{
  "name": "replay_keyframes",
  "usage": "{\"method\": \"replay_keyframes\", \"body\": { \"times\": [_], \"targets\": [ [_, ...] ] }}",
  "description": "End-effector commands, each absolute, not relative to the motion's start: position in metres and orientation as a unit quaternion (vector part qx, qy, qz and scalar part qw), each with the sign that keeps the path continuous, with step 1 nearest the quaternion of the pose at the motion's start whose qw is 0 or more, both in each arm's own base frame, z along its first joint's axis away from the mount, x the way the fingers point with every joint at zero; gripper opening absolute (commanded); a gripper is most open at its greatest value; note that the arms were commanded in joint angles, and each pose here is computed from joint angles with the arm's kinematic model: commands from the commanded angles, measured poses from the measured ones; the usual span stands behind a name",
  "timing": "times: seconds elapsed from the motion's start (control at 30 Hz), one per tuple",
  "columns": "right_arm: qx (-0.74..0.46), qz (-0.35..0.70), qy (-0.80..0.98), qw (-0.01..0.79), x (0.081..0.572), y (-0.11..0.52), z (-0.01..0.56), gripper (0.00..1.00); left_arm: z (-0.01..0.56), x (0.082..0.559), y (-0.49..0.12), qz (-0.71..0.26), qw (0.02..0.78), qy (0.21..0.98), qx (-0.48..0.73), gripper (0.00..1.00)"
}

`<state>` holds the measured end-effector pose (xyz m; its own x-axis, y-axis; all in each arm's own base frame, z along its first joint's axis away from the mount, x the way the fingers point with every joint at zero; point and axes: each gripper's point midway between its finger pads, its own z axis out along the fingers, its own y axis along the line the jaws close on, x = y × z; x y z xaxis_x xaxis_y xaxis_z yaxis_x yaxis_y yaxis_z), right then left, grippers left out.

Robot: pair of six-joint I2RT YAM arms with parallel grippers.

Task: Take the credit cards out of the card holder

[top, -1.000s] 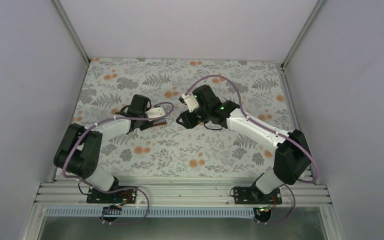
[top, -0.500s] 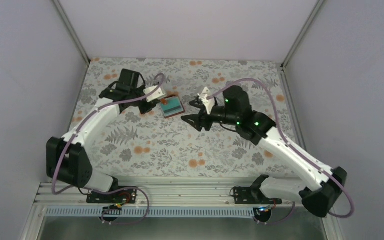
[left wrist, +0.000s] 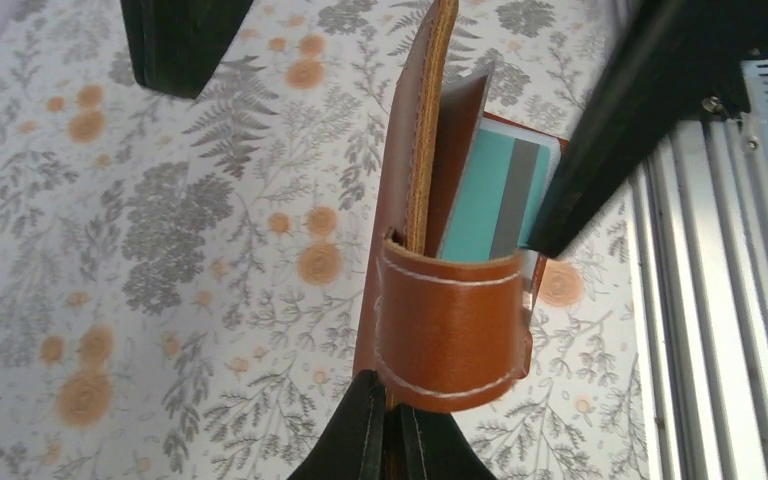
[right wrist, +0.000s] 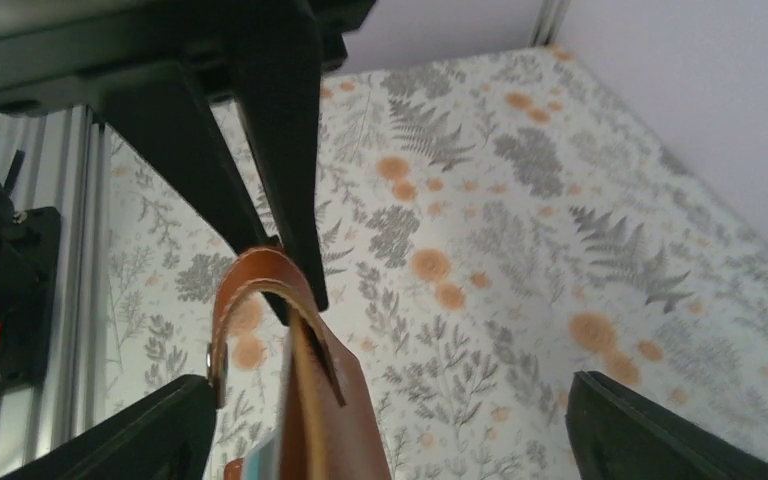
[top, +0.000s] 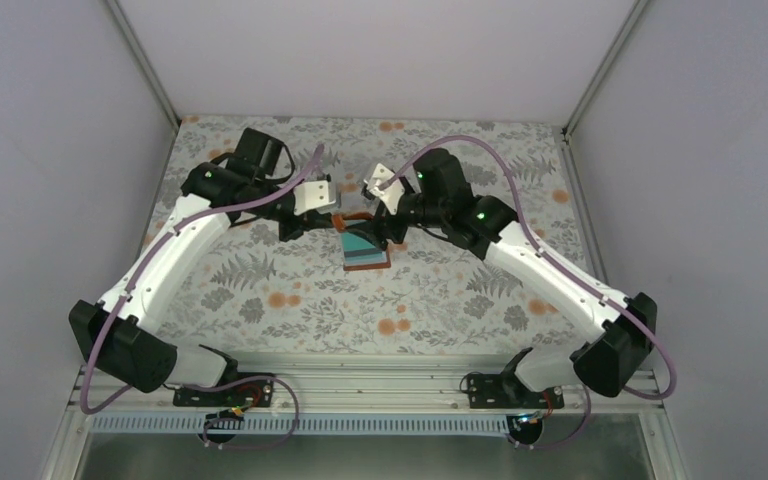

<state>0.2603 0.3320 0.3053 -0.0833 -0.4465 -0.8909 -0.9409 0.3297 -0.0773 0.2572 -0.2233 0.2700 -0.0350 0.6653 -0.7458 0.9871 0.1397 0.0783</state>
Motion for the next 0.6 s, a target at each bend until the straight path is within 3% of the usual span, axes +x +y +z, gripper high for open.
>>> {"method": "replay_keyframes", "body": {
  "times": [0.0,0.27,0.33,0.43,0.47,0.5,0.53,0.57],
  "targets": [
    [-0.541,0.281,0.673,0.419,0.250,0.332,0.298,0.82,0.283,0.238,-0.226,-0.267,0.332,0.653,0.626,0.02],
    [-0.531,0.267,0.702,0.391,0.259,0.332,0.276,0.25,0.280,0.234,-0.228,-0.276,0.325,0.649,0.630,0.02],
    [-0.528,0.266,0.710,0.381,0.261,0.333,0.270,0.07,0.283,0.234,-0.230,-0.279,0.329,0.648,0.627,0.02],
    [-0.517,0.283,0.709,0.389,0.260,0.335,0.276,0.04,0.290,0.242,-0.232,-0.278,0.341,0.659,0.611,0.04],
    [-0.502,0.289,0.711,0.398,0.263,0.333,0.283,0.04,0.295,0.248,-0.232,-0.270,0.350,0.668,0.598,0.22],
    [-0.480,0.298,0.712,0.417,0.269,0.328,0.295,0.04,0.299,0.257,-0.230,-0.260,0.360,0.683,0.580,0.53],
    [-0.451,0.315,0.707,0.444,0.278,0.323,0.314,0.04,0.306,0.270,-0.227,-0.241,0.377,0.697,0.560,0.77],
    [-0.414,0.332,0.710,0.462,0.287,0.316,0.326,0.04,0.313,0.281,-0.223,-0.225,0.388,0.714,0.537,0.84]
  ]
}}
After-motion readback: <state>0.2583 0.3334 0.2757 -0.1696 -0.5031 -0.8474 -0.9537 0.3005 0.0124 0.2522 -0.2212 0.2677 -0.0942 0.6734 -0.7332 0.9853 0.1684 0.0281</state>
